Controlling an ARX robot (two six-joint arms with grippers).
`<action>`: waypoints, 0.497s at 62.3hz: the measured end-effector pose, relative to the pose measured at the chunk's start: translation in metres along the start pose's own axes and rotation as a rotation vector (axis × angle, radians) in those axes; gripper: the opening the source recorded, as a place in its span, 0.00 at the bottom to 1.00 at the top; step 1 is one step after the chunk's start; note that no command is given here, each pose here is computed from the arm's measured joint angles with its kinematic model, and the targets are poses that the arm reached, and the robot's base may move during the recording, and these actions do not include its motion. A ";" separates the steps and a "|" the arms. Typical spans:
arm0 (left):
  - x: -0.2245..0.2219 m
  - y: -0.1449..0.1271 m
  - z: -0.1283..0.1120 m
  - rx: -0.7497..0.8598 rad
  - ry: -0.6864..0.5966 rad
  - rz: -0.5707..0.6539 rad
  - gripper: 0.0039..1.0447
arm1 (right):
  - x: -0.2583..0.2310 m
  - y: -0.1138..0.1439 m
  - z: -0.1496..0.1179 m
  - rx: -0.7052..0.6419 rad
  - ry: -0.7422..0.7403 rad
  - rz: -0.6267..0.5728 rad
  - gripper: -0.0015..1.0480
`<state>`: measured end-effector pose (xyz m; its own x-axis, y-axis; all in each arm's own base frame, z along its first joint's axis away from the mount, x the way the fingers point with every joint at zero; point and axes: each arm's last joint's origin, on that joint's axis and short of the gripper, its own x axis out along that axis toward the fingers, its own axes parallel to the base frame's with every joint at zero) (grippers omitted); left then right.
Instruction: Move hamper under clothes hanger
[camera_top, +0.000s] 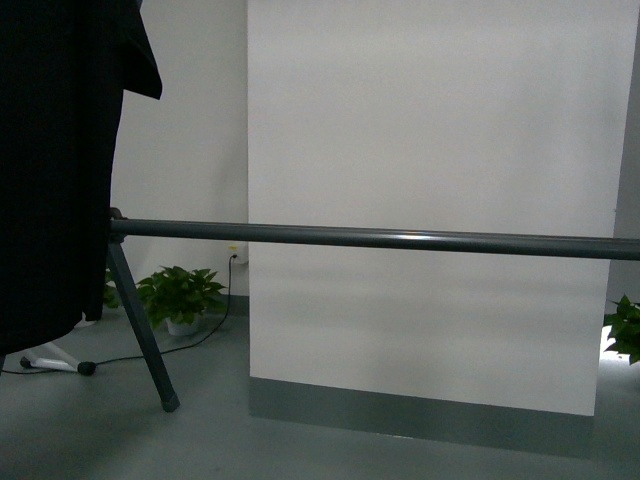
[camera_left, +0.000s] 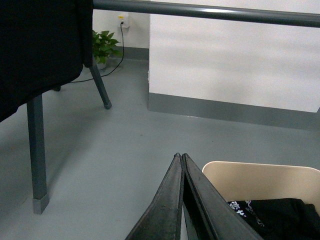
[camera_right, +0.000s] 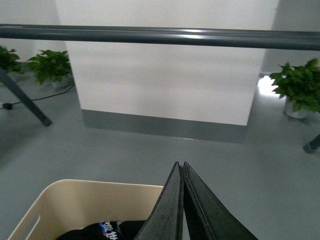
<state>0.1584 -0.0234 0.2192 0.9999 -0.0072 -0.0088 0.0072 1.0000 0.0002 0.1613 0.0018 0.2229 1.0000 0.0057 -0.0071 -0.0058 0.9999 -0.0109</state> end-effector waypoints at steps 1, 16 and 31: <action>-0.002 0.001 -0.002 0.000 0.000 -0.002 0.03 | -0.001 0.000 -0.001 0.001 -0.001 -0.003 0.02; -0.015 0.010 -0.019 -0.001 -0.008 0.002 0.03 | -0.015 -0.001 -0.021 0.001 -0.002 -0.005 0.02; -0.028 0.023 -0.033 -0.002 -0.010 0.006 0.03 | -0.029 -0.001 -0.036 0.001 -0.003 -0.005 0.02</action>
<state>0.1307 -0.0004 0.1869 1.0000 -0.0008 0.0010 0.0008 1.0000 -0.0017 0.1322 0.0002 0.1870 1.0000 0.0008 -0.0044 -0.0008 0.9999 -0.0101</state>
